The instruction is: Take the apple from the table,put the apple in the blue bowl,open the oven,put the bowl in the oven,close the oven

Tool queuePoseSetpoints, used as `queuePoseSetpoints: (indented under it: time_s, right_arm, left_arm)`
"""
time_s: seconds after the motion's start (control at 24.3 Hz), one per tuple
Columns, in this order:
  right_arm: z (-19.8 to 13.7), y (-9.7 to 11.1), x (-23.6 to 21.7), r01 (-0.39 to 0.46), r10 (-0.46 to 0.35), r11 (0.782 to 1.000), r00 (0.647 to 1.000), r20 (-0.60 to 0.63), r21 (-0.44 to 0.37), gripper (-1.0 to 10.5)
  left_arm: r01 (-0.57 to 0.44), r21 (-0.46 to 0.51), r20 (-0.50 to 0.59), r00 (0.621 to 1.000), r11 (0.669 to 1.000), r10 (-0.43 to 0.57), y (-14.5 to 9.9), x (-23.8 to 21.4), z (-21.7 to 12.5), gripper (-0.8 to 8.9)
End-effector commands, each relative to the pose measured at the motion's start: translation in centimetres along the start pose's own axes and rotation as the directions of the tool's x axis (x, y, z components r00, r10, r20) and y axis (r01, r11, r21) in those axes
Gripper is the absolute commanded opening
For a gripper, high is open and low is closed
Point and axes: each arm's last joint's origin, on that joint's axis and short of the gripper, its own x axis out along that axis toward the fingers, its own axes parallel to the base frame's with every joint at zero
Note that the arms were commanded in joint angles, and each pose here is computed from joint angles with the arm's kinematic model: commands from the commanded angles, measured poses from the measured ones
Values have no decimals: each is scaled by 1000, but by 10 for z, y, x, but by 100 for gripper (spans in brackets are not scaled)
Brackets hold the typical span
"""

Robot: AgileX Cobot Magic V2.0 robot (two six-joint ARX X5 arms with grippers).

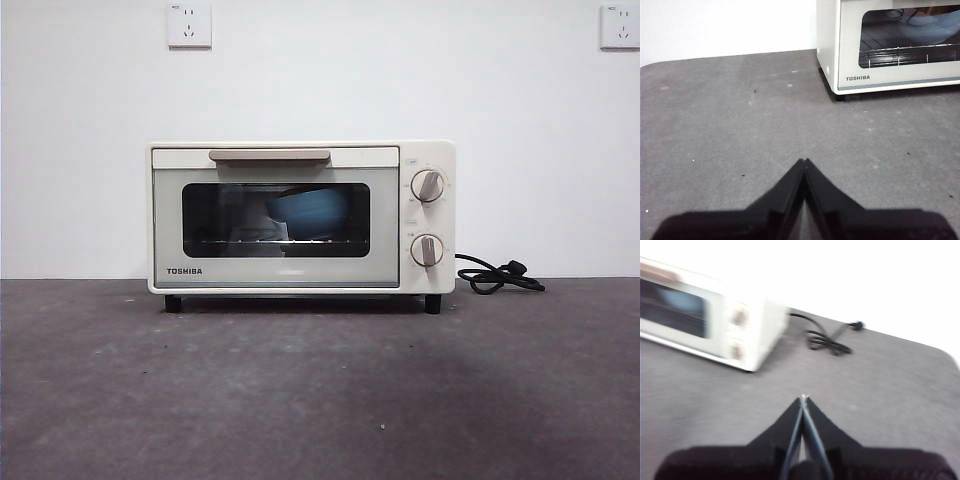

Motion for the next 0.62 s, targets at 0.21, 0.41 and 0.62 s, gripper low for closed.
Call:
queuePoseSetpoints:
  time_s: [0.21, 0.41, 0.62]
  right_arm:
    - [-70, 9, 18, 121, -132, 989, 981, 142, 83, 2]
    - [-101, 16, 21, 163, -179, 979, 975, 132, 124, 2]
    - [-115, 19, 22, 186, -201, 969, 976, 84, 163, 2]
  left_arm:
    - [-5, -8, 1, 1000, 1000, 5, 0, 1, -2, -3]
    - [-5, -8, 1, 1000, 1000, 5, 0, 1, -2, -3]
    - [-5, -8, 1, 1000, 1000, 5, 0, 1, -2, -4]
